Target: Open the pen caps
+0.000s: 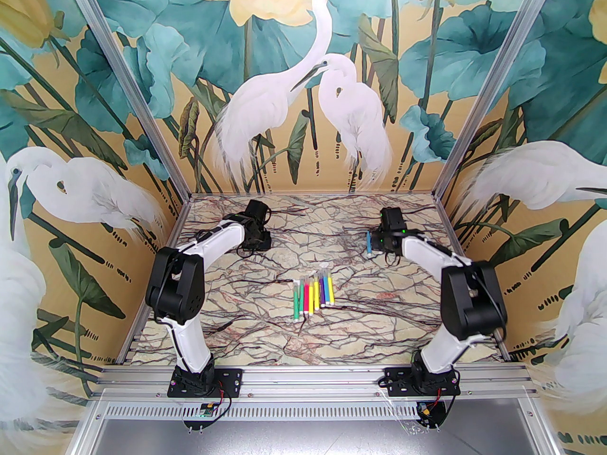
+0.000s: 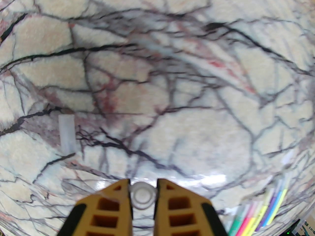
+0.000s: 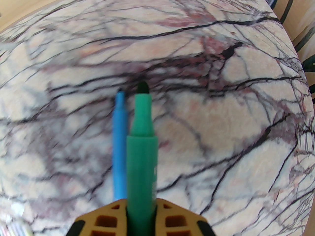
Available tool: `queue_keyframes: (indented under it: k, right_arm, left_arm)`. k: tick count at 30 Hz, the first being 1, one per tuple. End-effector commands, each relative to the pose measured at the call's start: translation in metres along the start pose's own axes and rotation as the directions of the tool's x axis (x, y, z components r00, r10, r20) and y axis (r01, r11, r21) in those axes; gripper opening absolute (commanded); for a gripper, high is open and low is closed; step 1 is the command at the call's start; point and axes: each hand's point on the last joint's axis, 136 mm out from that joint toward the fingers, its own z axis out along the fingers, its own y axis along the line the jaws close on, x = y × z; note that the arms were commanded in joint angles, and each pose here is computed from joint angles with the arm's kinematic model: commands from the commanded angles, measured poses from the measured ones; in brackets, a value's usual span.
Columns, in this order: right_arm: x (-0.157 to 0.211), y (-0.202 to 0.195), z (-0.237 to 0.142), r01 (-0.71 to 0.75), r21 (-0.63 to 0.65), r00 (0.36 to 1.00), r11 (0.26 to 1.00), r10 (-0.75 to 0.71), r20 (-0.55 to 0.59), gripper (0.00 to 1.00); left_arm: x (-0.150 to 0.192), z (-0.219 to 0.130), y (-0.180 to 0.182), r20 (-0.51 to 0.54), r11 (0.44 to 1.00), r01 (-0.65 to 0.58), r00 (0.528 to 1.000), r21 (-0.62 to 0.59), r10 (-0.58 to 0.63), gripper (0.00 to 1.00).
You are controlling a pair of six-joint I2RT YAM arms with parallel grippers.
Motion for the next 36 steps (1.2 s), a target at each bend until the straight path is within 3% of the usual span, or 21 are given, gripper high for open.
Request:
queue_keyframes:
  k: [1, 36]
  right_arm:
    - [0.004, -0.011, 0.010, 0.009, 0.053, 0.998, 0.999, -0.005, -0.065, 0.00]
    - [0.015, -0.008, 0.056, 0.013, 0.015, 0.971, 1.000, -0.009, -0.238, 0.14]
  left_arm:
    - [-0.003, 0.004, 0.011, -0.021, 0.999, -0.027, 0.999, -0.047, 0.026, 0.00]
    - [0.011, 0.052, 0.045, -0.139, 0.991, -0.042, 0.990, -0.127, 0.024, 0.10]
